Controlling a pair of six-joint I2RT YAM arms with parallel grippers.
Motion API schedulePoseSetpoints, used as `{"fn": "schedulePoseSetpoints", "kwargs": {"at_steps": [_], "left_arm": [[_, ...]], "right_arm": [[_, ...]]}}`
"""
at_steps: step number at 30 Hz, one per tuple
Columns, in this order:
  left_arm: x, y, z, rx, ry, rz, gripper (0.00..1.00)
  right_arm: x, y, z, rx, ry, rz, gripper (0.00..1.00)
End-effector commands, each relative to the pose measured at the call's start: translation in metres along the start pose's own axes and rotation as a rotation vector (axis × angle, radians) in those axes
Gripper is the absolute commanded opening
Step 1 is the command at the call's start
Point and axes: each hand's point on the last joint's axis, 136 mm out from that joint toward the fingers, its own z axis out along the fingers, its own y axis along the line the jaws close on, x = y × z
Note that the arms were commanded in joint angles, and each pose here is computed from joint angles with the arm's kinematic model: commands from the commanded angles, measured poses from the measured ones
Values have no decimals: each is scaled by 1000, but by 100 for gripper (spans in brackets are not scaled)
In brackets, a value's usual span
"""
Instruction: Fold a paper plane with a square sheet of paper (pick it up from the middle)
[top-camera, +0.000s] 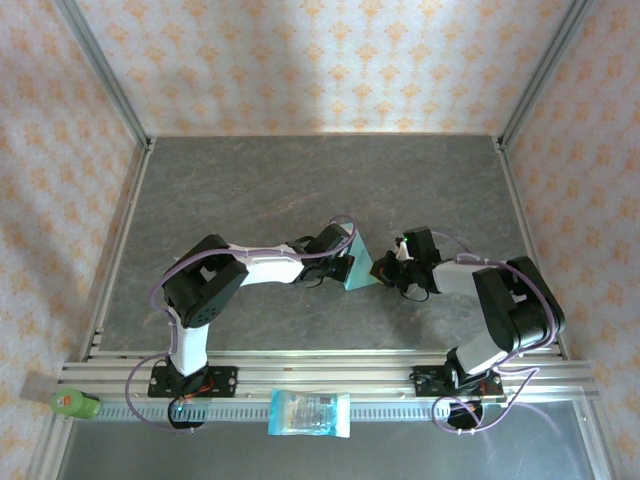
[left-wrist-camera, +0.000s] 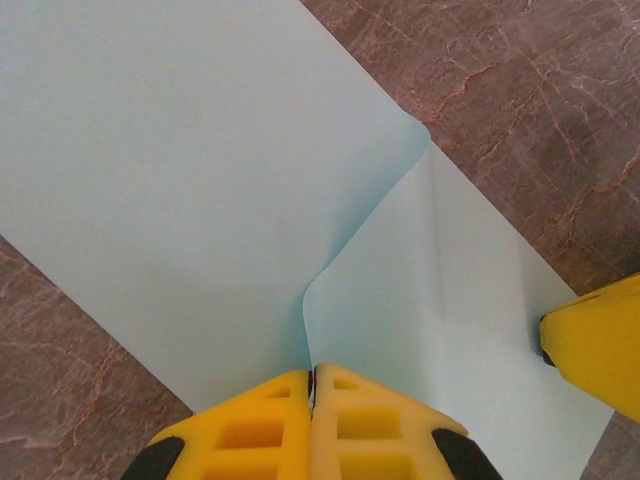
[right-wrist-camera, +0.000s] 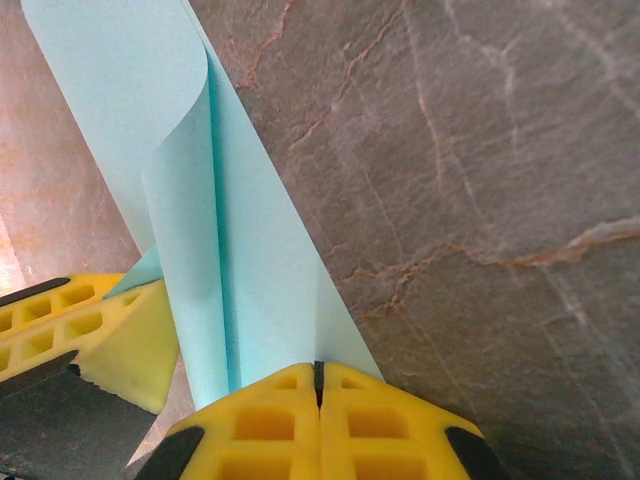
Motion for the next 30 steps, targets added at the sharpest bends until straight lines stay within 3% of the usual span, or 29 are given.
{"fn": "schedulePoseSetpoints", "kwargs": {"at_steps": [1, 30], "left_arm": [[-2, 9, 3, -49, 5, 8, 0], [5, 11, 13, -53, 17, -4, 0]], "right_arm": [[20, -46, 1, 169, 38, 64, 0], [21, -48, 1, 174, 42, 66, 0]]}}
